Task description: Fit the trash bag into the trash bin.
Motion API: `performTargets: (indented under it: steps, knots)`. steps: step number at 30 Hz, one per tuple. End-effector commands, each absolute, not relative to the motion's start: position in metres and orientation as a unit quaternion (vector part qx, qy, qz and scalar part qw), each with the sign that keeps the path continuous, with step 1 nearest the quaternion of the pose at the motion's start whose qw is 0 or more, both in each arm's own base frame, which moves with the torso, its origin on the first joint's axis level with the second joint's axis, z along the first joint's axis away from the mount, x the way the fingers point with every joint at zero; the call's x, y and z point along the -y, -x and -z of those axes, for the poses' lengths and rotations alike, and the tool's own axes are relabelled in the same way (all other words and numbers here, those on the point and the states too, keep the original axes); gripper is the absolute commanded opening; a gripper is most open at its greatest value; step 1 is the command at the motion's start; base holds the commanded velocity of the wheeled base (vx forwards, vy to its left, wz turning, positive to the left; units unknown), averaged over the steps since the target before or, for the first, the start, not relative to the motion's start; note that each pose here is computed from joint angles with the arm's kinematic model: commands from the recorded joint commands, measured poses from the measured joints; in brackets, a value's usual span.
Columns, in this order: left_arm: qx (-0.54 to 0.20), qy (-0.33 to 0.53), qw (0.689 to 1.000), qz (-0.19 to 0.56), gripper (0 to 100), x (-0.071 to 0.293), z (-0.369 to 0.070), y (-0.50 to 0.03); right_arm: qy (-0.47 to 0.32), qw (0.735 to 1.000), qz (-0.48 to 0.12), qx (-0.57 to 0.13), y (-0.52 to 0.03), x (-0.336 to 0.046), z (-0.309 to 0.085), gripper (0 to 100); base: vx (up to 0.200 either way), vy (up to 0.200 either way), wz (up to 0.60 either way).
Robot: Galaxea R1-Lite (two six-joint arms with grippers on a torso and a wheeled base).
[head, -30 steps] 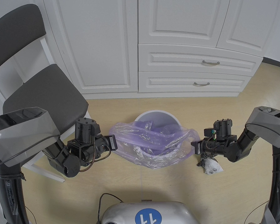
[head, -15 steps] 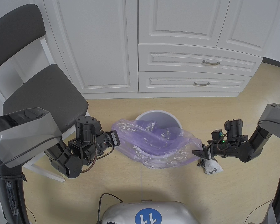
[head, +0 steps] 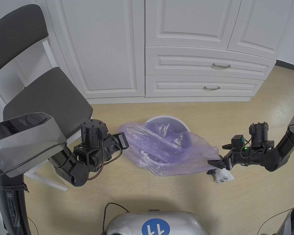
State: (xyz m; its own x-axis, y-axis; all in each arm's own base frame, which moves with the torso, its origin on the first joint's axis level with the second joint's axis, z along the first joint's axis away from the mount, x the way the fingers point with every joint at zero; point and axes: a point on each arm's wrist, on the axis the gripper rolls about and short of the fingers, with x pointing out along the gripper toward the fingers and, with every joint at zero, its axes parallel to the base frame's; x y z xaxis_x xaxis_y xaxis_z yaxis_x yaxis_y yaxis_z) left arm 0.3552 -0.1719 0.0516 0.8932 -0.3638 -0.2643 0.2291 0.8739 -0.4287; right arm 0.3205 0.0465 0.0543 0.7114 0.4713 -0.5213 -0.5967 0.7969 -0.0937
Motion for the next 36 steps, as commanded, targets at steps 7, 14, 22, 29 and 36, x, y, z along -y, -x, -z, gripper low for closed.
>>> performTargets:
  steps: [7, 14, 22, 29, 36]
  knots:
    - [-0.182, 0.192, 0.949, 0.174, 0, 0.186, -0.048, -0.346, 0.052, 0.891, -0.352, -0.281, -0.357, -0.057, 0.012, 100, 0.000, 0.000, 0.00]
    - [-0.198, 0.185, 0.947, 0.174, 0, 0.190, -0.035, -0.346, -0.107, 0.865, -0.420, -0.252, -0.356, -0.050, -0.010, 100, 0.000, 0.000, 0.00]
    - [-0.212, 0.183, 0.948, 0.154, 0, 0.181, -0.016, -0.357, -0.186, 0.834, -0.468, -0.227, -0.359, -0.007, 0.001, 100, 0.000, 0.000, 0.00]
    - [-0.223, 0.178, 0.949, 0.132, 0, 0.170, 0.000, -0.369, -0.241, 0.809, -0.485, -0.229, -0.353, 0.021, 0.017, 100, 0.000, 0.000, 0.00]
    - [-0.213, 0.183, 0.953, 0.116, 0, 0.156, -0.004, -0.376, -0.247, 0.807, -0.496, -0.203, -0.339, 0.037, 0.024, 100, 0.000, 0.000, 0.00]
